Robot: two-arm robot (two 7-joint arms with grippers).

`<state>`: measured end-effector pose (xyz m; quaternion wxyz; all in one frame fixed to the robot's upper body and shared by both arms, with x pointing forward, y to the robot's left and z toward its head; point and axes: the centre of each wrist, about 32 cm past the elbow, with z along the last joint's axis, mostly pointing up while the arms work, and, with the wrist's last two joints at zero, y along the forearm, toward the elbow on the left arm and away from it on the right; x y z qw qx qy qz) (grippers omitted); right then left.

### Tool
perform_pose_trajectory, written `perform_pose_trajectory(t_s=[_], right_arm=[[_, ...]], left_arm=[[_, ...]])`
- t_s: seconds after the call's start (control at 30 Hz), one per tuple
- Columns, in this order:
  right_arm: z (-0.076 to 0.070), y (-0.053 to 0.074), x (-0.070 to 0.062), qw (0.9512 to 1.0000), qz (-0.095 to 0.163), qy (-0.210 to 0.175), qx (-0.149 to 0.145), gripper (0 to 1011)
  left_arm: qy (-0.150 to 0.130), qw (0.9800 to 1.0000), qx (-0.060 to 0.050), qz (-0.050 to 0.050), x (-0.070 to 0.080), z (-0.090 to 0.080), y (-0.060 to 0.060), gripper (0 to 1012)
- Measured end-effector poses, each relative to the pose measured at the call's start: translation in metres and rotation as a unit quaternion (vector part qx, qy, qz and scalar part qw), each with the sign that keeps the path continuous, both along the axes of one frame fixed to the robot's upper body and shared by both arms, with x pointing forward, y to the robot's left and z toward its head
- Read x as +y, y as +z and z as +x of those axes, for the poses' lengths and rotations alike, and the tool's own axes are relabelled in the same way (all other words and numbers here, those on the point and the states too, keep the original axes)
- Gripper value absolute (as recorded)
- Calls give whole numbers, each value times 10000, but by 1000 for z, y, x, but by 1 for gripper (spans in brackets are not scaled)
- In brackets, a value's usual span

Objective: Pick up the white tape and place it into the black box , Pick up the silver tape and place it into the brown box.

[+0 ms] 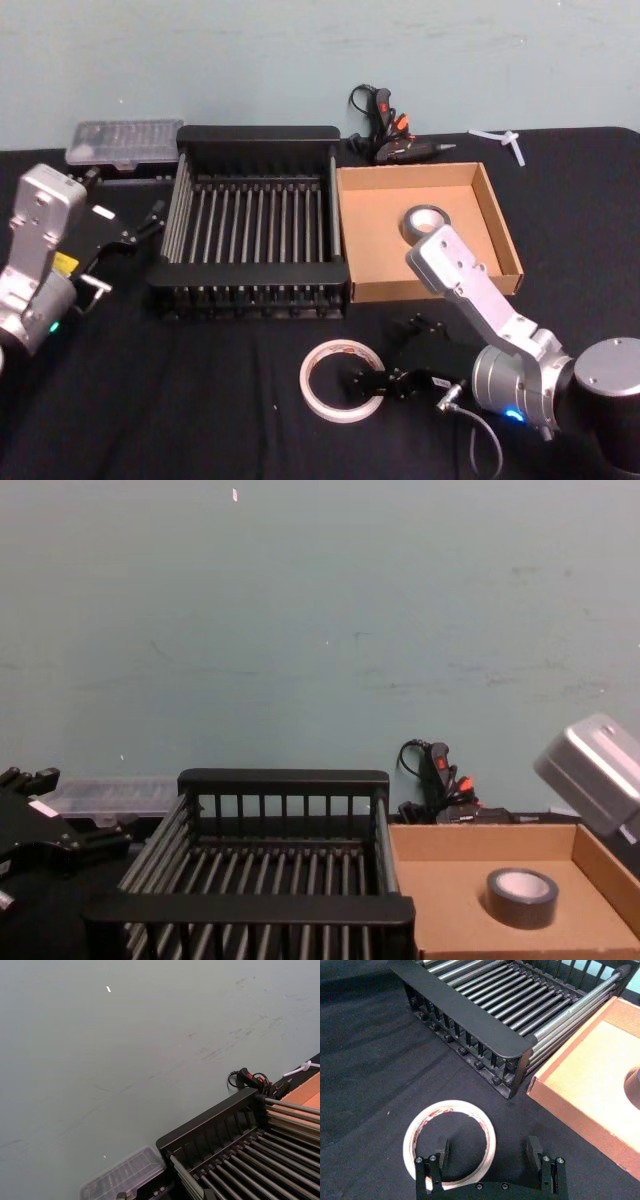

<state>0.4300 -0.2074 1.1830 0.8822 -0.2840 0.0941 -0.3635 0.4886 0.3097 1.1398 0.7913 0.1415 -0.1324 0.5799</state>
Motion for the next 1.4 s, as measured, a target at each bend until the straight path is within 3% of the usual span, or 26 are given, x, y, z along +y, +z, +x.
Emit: perform_pose_trajectory(t_s=[1.4], right_arm=[[6, -14, 7, 9998, -113, -16, 136, 1002]], left_arm=[[0, 10000, 0, 0, 0, 0, 0, 1001]])
